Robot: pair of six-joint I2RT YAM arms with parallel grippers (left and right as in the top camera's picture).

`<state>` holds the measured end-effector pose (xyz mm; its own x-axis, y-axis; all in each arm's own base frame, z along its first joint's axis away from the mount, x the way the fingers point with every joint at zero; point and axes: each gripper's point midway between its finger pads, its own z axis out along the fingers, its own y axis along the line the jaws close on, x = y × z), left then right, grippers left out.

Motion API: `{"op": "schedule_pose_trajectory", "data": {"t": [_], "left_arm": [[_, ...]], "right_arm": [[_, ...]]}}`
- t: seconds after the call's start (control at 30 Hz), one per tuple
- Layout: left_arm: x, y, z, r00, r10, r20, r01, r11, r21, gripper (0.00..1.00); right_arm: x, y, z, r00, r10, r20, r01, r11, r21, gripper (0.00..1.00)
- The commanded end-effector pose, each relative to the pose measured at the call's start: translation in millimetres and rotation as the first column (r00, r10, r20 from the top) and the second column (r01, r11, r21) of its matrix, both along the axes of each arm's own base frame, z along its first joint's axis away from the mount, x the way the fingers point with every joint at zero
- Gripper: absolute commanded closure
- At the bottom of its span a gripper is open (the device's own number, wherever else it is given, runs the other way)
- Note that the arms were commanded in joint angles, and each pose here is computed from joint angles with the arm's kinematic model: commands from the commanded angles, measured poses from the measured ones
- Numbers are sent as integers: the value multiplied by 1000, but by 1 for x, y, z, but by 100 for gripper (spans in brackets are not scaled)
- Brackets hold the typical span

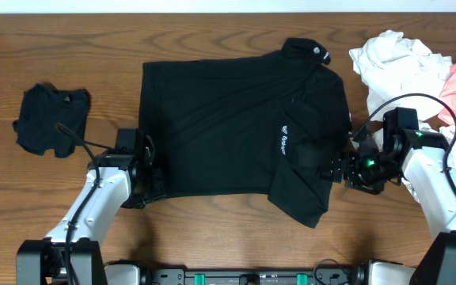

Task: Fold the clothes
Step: 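Grasp the bottom hem corners with the left and right grippers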

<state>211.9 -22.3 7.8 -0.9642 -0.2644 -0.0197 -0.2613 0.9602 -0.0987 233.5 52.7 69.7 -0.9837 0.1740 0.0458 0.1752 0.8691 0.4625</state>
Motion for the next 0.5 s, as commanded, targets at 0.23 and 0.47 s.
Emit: {"op": "schedule_pose_trajectory", "data": {"t": [0.23,0.47], "left_arm": [[-16,1,-3,997,27,-67,-27,1000,2,40],[-7,33,-3,997,67,-22,-62,981,184,39]], "right_arm": [[0,6,3,1000,1,10,-1,1000,21,23],[3,5,3,1000,-6,22,5,1000,20,23]]}}
